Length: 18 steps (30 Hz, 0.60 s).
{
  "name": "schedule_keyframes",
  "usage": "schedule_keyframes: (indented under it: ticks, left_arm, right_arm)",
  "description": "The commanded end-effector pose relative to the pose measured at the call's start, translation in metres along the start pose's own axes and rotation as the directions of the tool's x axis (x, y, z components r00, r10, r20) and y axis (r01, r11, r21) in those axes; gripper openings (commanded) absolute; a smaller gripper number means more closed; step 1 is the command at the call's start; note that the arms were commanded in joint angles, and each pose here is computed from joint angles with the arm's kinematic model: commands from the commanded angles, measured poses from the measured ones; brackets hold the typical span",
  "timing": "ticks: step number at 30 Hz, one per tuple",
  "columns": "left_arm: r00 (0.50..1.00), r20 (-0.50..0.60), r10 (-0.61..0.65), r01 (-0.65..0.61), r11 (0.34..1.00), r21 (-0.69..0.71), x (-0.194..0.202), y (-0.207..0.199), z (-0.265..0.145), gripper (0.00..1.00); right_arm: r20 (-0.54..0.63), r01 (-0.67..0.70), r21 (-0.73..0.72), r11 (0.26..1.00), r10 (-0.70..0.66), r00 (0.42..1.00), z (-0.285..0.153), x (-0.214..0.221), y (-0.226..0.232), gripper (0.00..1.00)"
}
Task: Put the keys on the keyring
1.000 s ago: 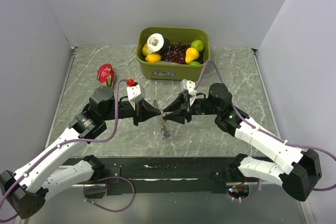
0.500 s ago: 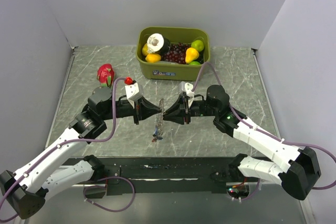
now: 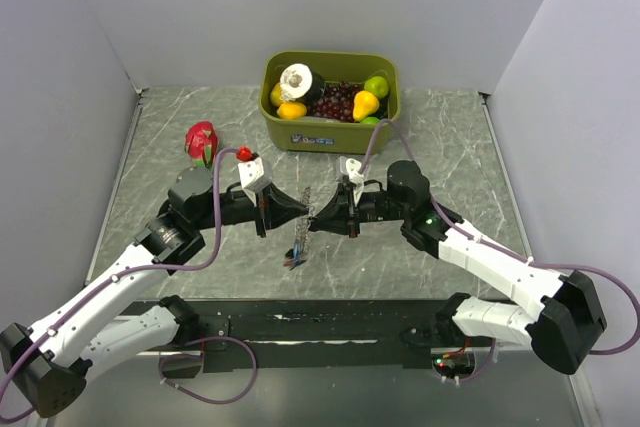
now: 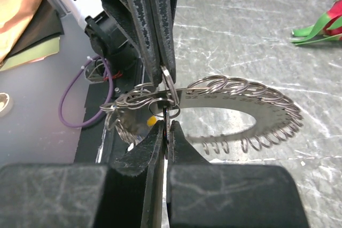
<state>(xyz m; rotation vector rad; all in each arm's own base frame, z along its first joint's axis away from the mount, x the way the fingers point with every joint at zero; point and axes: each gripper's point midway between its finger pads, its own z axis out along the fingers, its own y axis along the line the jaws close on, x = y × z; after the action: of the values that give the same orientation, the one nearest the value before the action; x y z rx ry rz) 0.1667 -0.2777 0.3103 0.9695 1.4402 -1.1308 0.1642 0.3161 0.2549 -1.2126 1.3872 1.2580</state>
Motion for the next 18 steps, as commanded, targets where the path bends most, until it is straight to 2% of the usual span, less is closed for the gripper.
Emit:
schedule_keyframes:
  ticks: [1, 10, 11, 13, 14, 16, 17, 18]
  left_arm:
    - [0.989, 0.127, 0.071, -0.074, 0.997, 0.023, -0.038, -0.009, -0.003, 0.01]
    - [0.991, 0.122, 0.051, -0.057, 0.998, 0.042, -0.033, -0.010, 0.000, 0.01]
    - [0.992, 0.119, 0.049, -0.054, 0.998, 0.040, -0.032, -0.010, 0.000, 0.01]
    - [0.992, 0.114, 0.051, -0.056, 0.998, 0.042, -0.030, -0.010, 0.000, 0.01]
    - [0.992, 0.111, 0.052, -0.058, 0.997, 0.045, -0.030, -0.011, -0.001, 0.01]
    - [0.992, 0.106, 0.062, -0.068, 0.997, 0.046, -0.029, -0.012, -0.003, 0.01]
    - [0.993, 0.100, 0.061, -0.066, 0.997, 0.050, -0.028, -0.013, -0.003, 0.01]
    - [0.993, 0.100, 0.064, -0.069, 0.996, 0.054, -0.028, -0.014, -0.004, 0.01]
  right_arm:
    - [0.013, 0.029, -0.021, 0.999, -0.029, 1.000, 0.003, -0.008, -0.001, 0.00]
    - [0.012, 0.027, -0.027, 0.999, -0.026, 1.000, 0.004, -0.009, 0.003, 0.01]
    - [0.017, 0.034, -0.018, 0.999, -0.034, 0.999, 0.002, -0.011, 0.004, 0.12]
    - [0.040, 0.062, 0.021, 0.998, -0.063, 0.997, -0.005, -0.017, 0.005, 0.23]
    - [0.051, 0.075, 0.028, 0.997, -0.076, 0.996, -0.008, -0.021, 0.007, 0.33]
    - [0.077, 0.103, 0.069, 0.992, -0.109, 0.991, -0.016, -0.030, 0.009, 0.43]
    - [0.082, 0.114, 0.080, 0.990, -0.121, 0.989, -0.019, -0.033, 0.010, 0.53]
    - [0.087, 0.127, 0.091, 0.988, -0.135, 0.987, -0.022, -0.036, 0.010, 0.59]
